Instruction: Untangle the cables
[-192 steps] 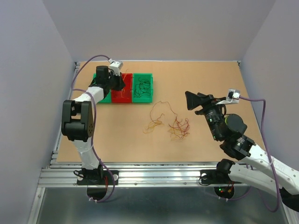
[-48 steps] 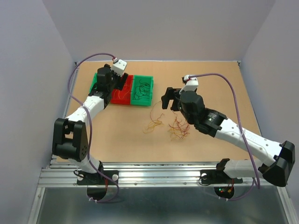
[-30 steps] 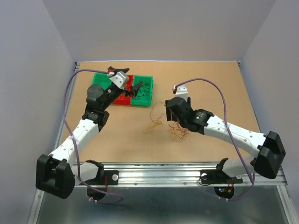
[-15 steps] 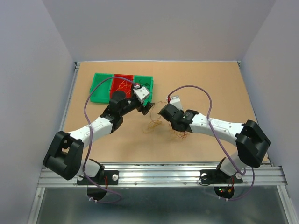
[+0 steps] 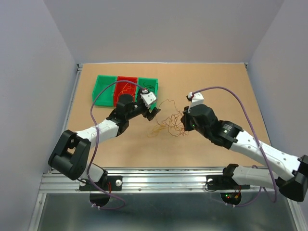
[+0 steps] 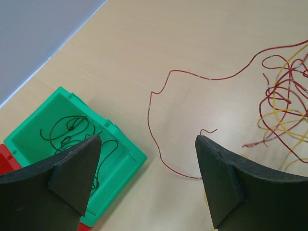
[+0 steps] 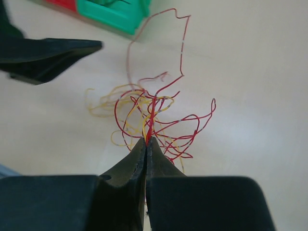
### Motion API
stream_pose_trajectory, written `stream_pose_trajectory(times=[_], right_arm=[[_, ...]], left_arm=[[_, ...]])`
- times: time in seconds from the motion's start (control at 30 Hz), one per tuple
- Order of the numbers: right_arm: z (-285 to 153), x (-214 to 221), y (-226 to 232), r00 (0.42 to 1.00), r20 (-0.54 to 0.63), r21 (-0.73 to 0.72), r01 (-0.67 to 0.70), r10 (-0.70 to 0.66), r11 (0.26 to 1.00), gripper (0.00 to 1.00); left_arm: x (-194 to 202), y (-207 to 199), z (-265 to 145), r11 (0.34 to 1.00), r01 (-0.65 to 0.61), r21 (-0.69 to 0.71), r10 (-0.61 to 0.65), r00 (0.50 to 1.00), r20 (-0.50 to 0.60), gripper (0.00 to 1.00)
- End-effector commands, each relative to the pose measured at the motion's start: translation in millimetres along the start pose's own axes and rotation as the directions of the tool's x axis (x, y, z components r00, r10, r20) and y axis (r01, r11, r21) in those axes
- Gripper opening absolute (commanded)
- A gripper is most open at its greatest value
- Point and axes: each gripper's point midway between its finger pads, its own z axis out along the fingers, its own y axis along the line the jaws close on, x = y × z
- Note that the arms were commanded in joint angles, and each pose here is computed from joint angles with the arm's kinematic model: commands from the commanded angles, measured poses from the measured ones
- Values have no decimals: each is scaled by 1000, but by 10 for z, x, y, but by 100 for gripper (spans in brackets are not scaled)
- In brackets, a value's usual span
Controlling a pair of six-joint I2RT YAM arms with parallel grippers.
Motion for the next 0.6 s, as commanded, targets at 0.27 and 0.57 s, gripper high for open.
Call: stream_pose_trajectory(times=[0.27, 0.57], right_arm=[[-459, -113, 754, 995, 90, -504, 85, -46, 859, 1], [-547, -109, 832, 994, 98, -558, 94, -48, 824, 1]], left_arm=[[-401, 29, 4, 995, -98, -15, 99, 986, 133, 93], [-168, 31, 156, 990, -133, -40, 136, 987, 88, 92]])
